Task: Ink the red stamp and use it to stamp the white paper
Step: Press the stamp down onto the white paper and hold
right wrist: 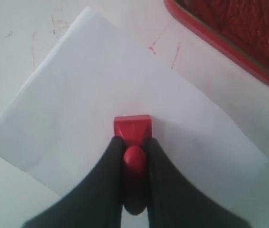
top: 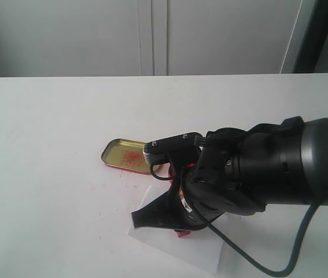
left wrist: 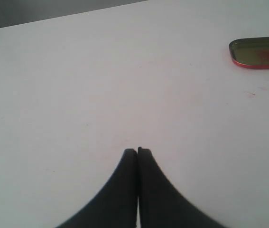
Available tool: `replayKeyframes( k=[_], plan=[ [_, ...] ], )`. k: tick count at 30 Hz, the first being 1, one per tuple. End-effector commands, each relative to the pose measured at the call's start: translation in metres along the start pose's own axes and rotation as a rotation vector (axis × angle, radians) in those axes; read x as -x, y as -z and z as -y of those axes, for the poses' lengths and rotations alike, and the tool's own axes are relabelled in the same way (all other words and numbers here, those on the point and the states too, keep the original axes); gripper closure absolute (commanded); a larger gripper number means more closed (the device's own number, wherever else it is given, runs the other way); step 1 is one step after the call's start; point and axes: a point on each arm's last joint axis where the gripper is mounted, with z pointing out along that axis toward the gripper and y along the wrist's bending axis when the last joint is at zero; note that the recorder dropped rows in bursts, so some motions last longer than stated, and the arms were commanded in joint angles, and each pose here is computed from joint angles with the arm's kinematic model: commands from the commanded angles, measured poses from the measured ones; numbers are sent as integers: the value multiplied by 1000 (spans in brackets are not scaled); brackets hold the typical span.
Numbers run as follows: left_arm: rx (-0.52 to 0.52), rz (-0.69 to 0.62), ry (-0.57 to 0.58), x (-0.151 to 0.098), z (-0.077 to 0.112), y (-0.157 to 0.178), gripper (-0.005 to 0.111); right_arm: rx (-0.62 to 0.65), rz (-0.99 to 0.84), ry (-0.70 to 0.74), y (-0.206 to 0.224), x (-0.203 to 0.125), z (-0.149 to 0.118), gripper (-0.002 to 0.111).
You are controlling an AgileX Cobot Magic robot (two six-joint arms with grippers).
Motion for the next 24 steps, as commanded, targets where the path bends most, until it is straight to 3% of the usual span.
replayKeyframes(
  k=[1, 24],
  plan=[
    [2, 3, 1, -1, 0, 0, 107, 5, 14, 2, 3, 1, 1, 108],
    [2, 3, 1, -1, 0, 0, 107, 43, 45, -1, 3, 4, -3, 108]
  ],
)
